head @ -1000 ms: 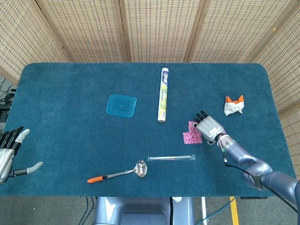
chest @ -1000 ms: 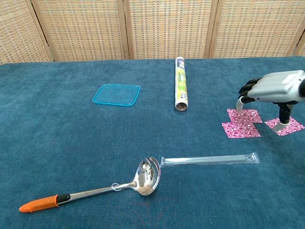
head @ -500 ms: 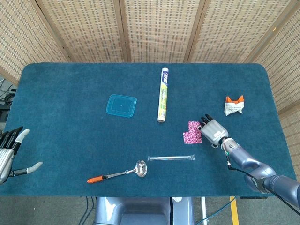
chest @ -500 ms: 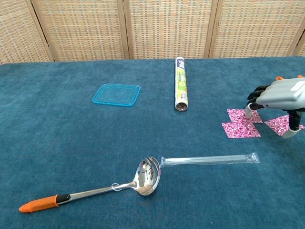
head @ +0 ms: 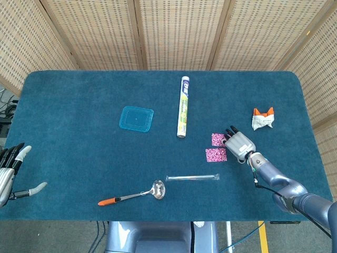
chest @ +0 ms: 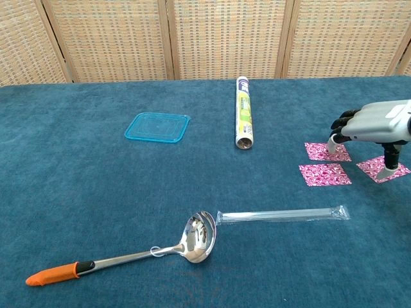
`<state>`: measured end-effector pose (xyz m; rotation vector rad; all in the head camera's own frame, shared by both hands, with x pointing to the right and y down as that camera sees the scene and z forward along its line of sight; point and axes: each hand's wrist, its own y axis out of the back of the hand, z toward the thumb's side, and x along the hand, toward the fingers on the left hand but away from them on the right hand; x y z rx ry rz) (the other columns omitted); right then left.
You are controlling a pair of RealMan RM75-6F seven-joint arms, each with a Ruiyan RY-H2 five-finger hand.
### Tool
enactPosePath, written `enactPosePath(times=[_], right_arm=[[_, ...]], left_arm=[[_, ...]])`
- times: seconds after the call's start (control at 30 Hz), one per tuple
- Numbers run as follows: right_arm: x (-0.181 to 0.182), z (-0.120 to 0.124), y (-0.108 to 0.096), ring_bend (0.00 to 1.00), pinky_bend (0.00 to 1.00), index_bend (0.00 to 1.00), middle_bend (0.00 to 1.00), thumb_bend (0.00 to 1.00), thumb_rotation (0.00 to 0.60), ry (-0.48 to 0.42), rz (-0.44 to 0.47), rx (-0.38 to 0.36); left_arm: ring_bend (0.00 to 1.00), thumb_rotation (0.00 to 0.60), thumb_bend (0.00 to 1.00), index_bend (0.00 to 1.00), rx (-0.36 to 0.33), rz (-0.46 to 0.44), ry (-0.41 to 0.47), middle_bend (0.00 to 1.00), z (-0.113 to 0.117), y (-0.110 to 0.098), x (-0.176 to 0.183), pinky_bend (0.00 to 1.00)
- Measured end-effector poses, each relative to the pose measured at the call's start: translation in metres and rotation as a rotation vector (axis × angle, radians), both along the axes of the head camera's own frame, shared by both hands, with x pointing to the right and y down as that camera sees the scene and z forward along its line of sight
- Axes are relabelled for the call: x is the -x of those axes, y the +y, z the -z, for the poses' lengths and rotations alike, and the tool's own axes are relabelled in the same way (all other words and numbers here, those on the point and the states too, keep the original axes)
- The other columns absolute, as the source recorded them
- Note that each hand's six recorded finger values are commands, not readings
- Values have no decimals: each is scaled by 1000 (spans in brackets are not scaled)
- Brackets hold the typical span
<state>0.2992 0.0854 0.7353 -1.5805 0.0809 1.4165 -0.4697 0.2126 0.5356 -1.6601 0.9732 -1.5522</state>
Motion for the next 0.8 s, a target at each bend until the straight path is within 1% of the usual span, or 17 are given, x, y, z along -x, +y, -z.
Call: enactPosePath(times=[0.13, 0.3, 0.6, 0.8], right_arm=[[3, 3, -7, 0, 0, 218, 190, 208, 600, -7, -3, -17], [4, 10, -9, 0, 0, 219, 190, 208, 600, -26, -16, -25], [-4, 31, -5, 0, 0, 298, 190, 208, 600, -90, -96, -36], [-14, 37, -2, 0, 0, 302, 190, 208, 600, -116, -134, -46]], left_arm=[[0, 204, 0, 23, 0, 1, 1, 0, 0, 0, 0, 0], [0, 201, 0, 23, -4, 6, 2, 0, 0, -1, 2, 0], [0, 201, 0, 23, -23, 12, 3, 0, 5, -5, 5, 0], [0, 202, 0, 23, -34, 11, 3, 0, 9, -5, 6, 0]])
